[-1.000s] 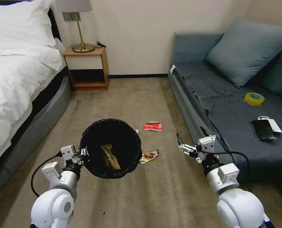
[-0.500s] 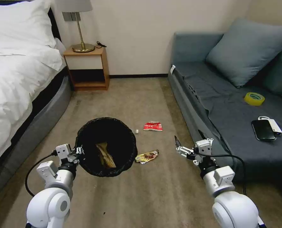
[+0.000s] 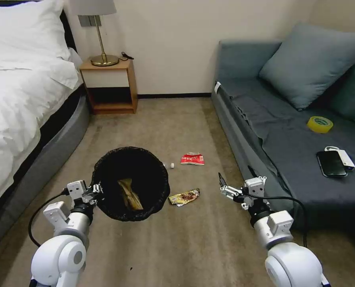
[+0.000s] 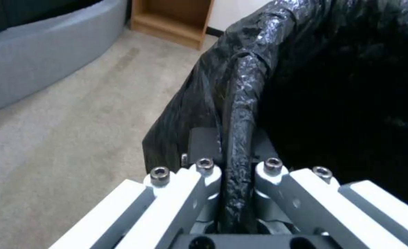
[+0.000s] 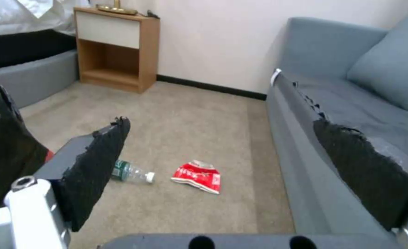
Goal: Pick up the trash bin, then pick up the garbage on the floor and place it into the trash bin.
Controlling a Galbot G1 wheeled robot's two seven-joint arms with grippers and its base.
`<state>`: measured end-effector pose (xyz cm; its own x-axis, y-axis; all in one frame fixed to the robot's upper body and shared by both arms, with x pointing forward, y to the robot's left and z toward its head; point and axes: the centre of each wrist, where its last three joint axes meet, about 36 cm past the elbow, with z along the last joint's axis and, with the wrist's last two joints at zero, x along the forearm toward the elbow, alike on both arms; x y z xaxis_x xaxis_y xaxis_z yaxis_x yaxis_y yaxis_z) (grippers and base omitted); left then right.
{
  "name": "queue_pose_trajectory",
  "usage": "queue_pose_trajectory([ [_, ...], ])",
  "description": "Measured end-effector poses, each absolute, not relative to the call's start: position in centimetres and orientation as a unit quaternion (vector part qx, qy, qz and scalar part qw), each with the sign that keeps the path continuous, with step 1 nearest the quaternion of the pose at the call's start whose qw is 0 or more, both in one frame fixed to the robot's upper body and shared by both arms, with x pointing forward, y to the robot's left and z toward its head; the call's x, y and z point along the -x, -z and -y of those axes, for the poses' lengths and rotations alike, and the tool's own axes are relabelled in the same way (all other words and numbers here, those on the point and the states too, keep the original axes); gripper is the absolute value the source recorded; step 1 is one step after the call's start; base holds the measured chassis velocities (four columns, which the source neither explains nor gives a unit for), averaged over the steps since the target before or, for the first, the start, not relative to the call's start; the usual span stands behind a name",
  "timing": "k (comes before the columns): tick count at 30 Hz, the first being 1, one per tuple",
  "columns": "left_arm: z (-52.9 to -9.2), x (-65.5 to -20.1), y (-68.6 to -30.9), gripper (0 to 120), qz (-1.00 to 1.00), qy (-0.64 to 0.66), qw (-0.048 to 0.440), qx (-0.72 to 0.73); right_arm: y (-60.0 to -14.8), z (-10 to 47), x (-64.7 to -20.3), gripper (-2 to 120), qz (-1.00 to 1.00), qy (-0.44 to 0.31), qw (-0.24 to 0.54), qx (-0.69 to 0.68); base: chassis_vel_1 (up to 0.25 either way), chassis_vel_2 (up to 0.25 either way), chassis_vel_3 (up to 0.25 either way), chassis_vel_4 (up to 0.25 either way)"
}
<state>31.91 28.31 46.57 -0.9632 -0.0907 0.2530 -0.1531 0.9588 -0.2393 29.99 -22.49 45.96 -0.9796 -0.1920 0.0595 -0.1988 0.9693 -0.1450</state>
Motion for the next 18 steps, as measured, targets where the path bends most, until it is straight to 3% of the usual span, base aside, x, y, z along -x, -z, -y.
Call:
queue_pose_trajectory([
  [18,-29.4,-32.1,-46.6,4,0.983,-0.122,0.11,-0.085,-45.6,22.5,-30.4,100,0.991,-0.08,0.029,-0.103,-0.056,0.064,0.06,-0.064],
])
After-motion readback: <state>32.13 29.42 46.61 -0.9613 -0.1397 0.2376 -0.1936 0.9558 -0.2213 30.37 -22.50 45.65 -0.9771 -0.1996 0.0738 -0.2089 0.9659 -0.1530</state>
